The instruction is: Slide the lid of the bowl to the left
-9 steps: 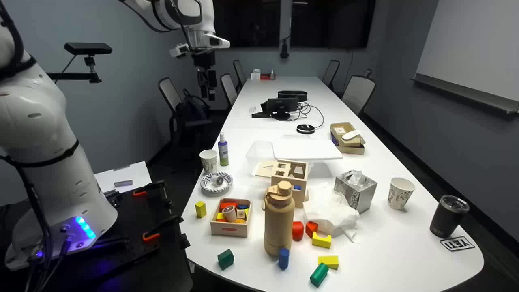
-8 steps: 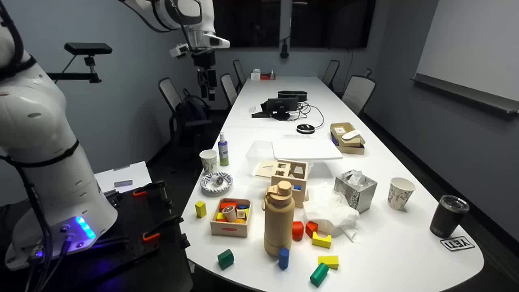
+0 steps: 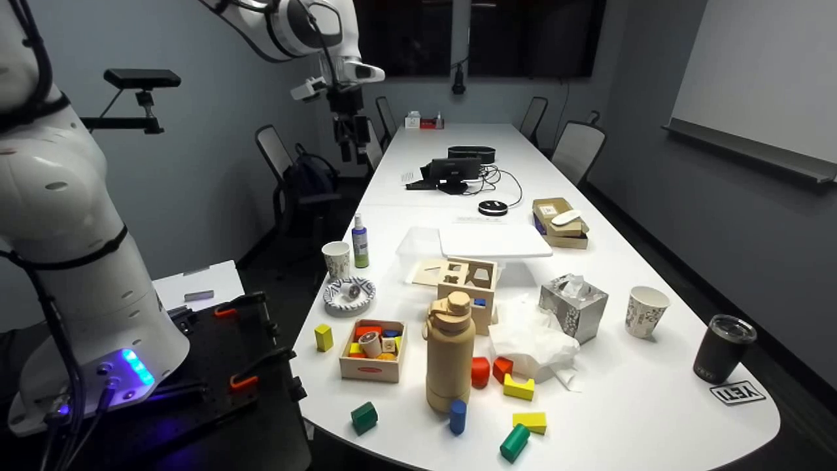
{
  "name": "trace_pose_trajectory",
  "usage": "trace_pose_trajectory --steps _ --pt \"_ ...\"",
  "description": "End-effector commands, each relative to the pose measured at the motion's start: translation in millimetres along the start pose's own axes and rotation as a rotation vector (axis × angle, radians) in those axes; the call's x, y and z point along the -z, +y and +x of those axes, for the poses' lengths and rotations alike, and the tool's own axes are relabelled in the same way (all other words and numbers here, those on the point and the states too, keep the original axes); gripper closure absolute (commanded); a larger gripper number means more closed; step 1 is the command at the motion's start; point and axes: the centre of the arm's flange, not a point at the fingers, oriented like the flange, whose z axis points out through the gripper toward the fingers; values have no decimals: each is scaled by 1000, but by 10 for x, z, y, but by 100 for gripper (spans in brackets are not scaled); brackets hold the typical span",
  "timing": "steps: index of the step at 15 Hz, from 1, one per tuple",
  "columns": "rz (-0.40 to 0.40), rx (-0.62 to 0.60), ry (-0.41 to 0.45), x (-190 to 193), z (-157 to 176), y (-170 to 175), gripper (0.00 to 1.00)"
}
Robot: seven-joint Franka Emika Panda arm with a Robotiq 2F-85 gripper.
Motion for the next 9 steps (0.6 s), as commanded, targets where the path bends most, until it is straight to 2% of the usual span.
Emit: trace_pose_trajectory --steps 1,9 --pt "-13 101 -11 -296 747 -76 0" --pt "35 358 -56 -1171 2041 -156 0"
